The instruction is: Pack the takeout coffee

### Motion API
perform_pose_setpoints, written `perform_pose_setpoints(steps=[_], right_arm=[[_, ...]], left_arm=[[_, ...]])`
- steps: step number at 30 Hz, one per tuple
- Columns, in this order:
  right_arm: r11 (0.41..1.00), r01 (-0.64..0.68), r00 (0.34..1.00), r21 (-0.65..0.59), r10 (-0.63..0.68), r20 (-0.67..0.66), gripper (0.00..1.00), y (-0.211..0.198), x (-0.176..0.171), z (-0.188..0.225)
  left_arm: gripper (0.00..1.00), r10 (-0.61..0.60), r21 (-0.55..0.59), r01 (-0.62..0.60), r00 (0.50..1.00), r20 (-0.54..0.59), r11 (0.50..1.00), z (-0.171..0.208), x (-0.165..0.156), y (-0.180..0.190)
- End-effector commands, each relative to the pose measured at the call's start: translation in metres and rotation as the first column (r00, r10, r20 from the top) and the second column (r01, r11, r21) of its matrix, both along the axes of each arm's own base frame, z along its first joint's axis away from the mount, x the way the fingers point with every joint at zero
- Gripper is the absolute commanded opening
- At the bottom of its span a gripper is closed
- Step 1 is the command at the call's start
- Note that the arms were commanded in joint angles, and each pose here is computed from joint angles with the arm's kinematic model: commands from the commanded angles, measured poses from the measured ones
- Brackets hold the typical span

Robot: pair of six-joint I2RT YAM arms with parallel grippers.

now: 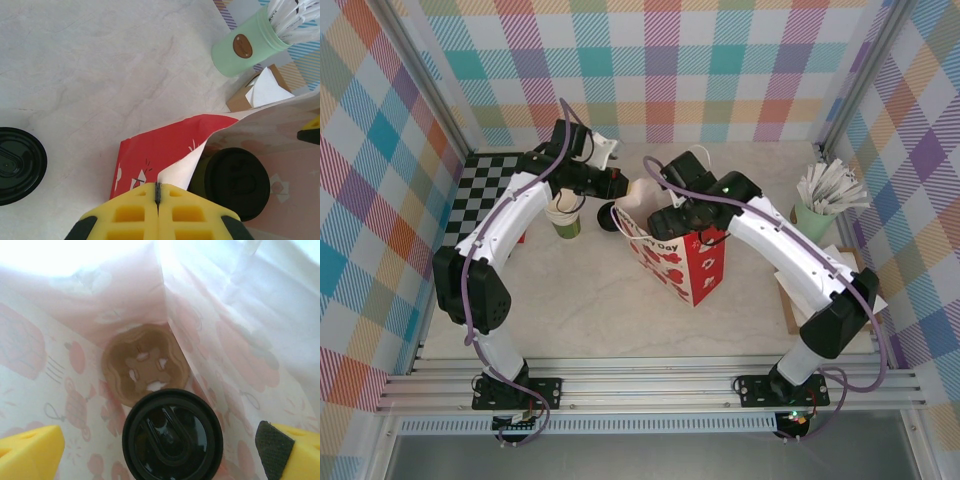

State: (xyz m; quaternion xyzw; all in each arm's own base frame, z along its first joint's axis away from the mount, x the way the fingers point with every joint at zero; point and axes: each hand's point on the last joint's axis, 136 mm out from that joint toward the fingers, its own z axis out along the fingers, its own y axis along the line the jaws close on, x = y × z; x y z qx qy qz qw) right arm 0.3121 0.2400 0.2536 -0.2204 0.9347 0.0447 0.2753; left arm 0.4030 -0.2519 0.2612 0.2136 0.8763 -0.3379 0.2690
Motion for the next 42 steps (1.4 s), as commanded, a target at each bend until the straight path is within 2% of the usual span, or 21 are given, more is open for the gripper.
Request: perform_pose_setpoints(steps=[1, 7, 19, 23, 28, 37, 42], right_arm=[[0.998, 0.036, 0.993, 0.059, -0.042, 0.113, 1.0, -0.003, 0.009, 0.026], [0.991, 0.01, 0.979, 0.135, -0.038, 0.202, 1.0, 0.003, 0.015, 0.038], [0.978, -0.043, 0.971, 0.203, -0.007, 0.238, 1.0, 0.015, 0.016, 0.042], [0.94, -0.122, 0.951, 0.317, 0.019, 0.309, 1.0, 0.03, 0.013, 0.053], [0.889, -0.203, 0.894, 0.411, -0.003, 0.447, 1.0, 0.033, 0.01, 0.075], [0.779, -0.363, 0.837, 0.511, 0.032, 0.547, 1.0, 0.049, -0.005, 0.102], [0.716, -0.418, 0.794, 0.559, -0.011, 0.608, 1.0, 0.046, -0.014, 0.143]], left_arm=[[0.0, 0.016, 0.02, -0.016, 1.0, -0.003, 1.0, -0.002, 0.0, 0.003], [0.0, 0.02, 0.002, -0.02, 1.0, -0.003, 1.0, 0.002, 0.001, 0.001], [0.0, 0.052, -0.013, -0.052, 0.999, 0.007, 0.999, 0.015, 0.0, 0.004], [0.0, 0.058, -0.014, -0.058, 0.998, 0.004, 0.998, 0.015, 0.0, 0.004], [0.0, 0.063, -0.015, -0.063, 0.998, -0.007, 0.998, 0.016, -0.001, 0.004], [0.0, 0.084, -0.029, -0.084, 0.996, -0.014, 0.996, 0.024, -0.001, 0.003], [0.0, 0.117, -0.007, -0.117, 0.993, 0.003, 0.993, 0.027, 0.001, 0.009]])
